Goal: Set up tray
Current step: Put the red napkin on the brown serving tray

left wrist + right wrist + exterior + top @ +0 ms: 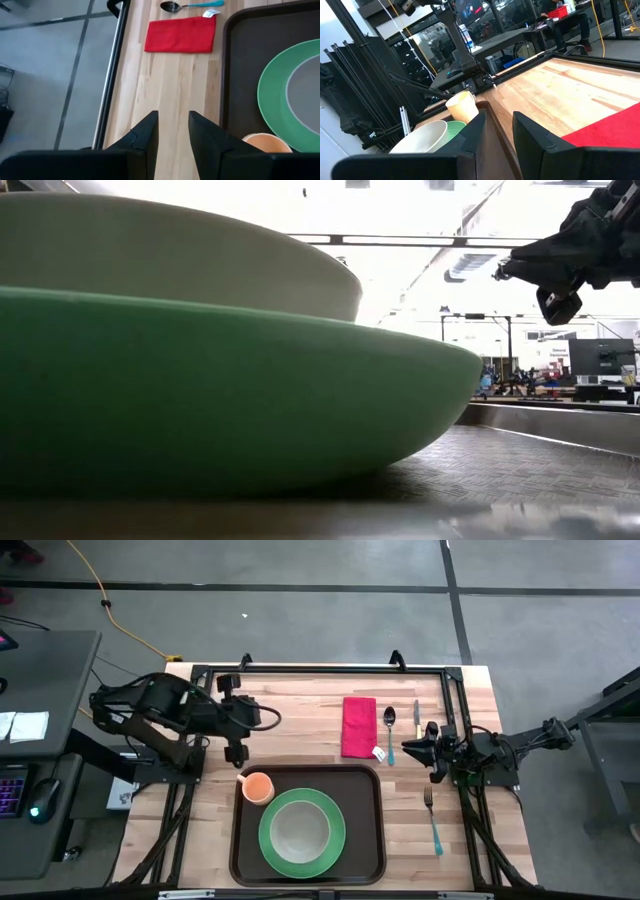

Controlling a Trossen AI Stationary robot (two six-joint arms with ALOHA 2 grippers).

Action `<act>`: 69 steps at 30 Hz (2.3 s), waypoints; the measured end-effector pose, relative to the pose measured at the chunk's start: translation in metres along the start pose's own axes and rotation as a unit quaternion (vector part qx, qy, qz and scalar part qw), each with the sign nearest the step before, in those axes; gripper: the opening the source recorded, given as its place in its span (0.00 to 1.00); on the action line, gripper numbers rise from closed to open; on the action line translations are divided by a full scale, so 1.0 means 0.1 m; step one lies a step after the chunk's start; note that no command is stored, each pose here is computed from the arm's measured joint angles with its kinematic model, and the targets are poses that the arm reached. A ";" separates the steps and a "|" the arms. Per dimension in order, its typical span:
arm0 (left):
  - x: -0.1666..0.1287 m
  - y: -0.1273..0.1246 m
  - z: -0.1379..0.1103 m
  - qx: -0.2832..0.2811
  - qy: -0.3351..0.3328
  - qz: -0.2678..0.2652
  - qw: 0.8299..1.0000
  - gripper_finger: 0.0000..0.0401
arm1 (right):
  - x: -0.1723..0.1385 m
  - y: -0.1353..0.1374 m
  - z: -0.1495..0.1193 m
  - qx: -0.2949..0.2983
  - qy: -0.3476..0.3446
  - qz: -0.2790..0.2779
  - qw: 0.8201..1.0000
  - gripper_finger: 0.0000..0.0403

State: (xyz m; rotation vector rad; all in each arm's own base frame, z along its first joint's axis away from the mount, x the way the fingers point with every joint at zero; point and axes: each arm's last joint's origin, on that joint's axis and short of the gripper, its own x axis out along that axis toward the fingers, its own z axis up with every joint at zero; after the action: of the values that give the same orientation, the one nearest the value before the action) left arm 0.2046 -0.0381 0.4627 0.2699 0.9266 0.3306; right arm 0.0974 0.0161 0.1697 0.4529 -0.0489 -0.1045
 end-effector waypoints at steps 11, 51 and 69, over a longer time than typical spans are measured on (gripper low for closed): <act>-0.12 0.12 -0.28 0.001 -0.007 0.003 1.000 0.34 | 0.00 -0.01 0.01 0.055 -0.009 -0.011 0.998 0.18; 0.40 -0.08 -1.21 -0.072 -0.084 -0.036 0.993 0.34 | 0.34 0.26 0.56 0.046 0.034 -0.184 0.981 0.18; 0.60 -0.18 -1.49 -0.087 -0.111 -0.064 0.988 0.34 | 1.29 0.06 0.78 0.087 0.204 -0.195 0.955 0.18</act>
State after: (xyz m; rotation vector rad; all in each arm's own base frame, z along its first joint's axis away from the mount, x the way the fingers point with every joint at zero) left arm 0.1195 -0.0181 0.3263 0.0838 0.6878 0.2546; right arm 0.2210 -0.0266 0.2458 0.6486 0.4439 -0.3961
